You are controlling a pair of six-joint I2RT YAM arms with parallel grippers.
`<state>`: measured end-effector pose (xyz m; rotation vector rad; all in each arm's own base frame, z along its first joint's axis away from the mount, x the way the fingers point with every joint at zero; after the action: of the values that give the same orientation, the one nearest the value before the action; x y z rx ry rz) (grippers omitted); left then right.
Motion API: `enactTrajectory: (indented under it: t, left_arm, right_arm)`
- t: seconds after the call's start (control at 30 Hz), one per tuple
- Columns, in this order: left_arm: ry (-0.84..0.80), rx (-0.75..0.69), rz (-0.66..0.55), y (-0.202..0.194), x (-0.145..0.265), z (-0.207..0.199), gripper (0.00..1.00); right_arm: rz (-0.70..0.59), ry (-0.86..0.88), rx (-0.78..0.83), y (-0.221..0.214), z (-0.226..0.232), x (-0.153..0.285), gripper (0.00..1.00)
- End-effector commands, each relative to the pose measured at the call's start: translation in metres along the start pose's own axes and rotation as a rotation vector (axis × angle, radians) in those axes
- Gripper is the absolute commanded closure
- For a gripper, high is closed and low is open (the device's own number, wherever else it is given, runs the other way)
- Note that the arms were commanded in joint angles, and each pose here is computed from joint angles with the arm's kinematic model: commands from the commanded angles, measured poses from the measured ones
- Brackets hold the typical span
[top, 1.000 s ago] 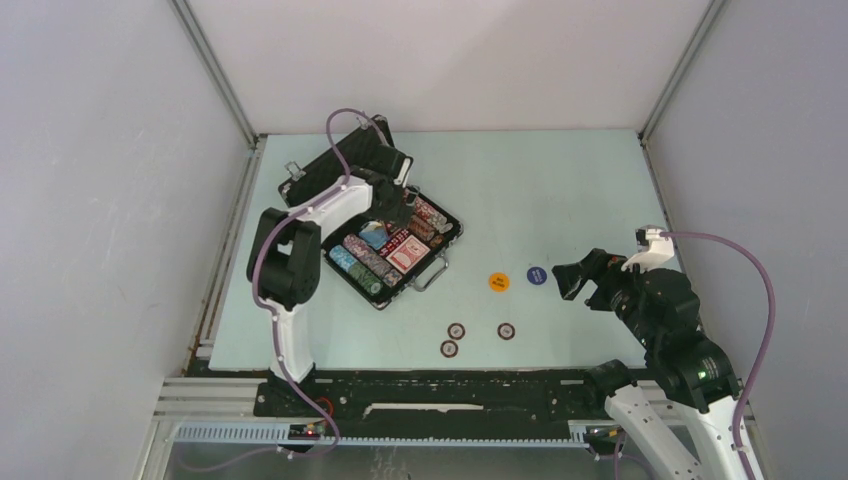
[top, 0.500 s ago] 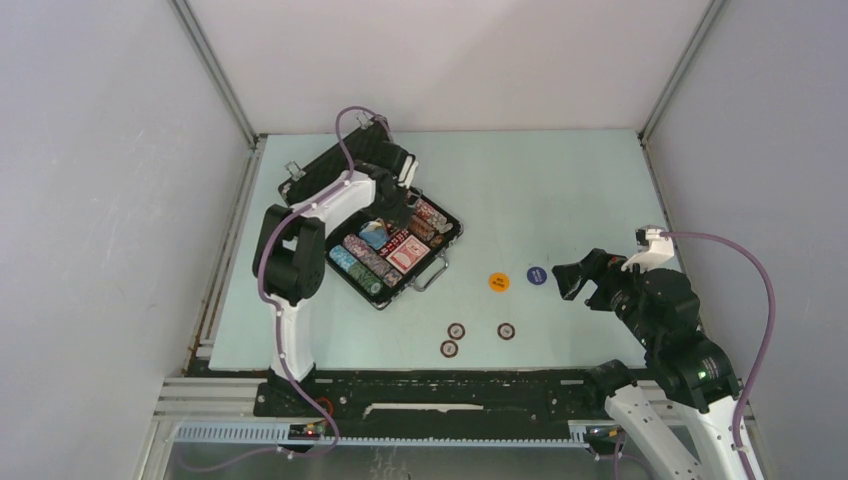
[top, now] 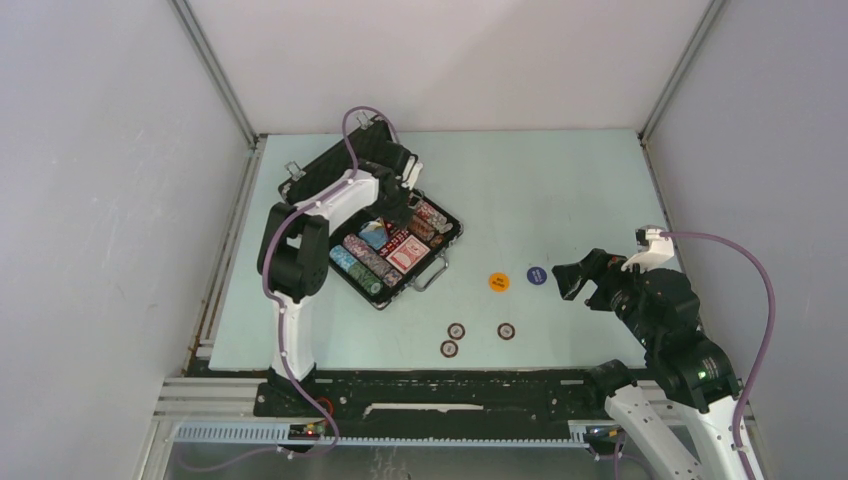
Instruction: Pack up texas hold em set
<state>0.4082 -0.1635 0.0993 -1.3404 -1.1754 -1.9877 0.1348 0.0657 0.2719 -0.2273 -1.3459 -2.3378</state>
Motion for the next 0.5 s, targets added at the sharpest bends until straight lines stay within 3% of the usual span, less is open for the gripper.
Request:
enactTrajectory:
  t: [0.0, 0.13, 0.27, 0.47]
  left_arm:
    - [0.010, -0.030, -0.034, 0.010, 0.006, 0.007, 0.16]
    - [0.017, -0.039, -0.029, 0.006, 0.010, 0.005, 0.08]
    - [0.056, -0.051, -0.032, 0.006, 0.016, 0.003, 0.06]
    - [0.041, -0.058, -0.037, 0.007, 0.012, -0.002, 0.12]
  right_arm:
    - [-0.019, 0.020, 0.017, 0.003, 0.003, -0.001, 0.01]
    - [-0.017, 0.016, 0.018, 0.003, 0.002, -0.002, 0.00]
    - [-0.014, 0.016, 0.016, 0.002, 0.002, -0.002, 0.00]
    - [-0.013, 0.020, 0.017, 0.002, 0.003, -0.001, 0.00]
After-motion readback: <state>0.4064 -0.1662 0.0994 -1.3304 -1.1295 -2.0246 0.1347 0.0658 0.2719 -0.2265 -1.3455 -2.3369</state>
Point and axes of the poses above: each gripper's point midway between its finger pads, its own x axis back along the fingers, its own z axis along the line the jaws close on, y = z × x, the point moved 5 cm from there along x, back along the fingers, and after that the axes turned 5 degrees about -x, right-handed, at the moved point
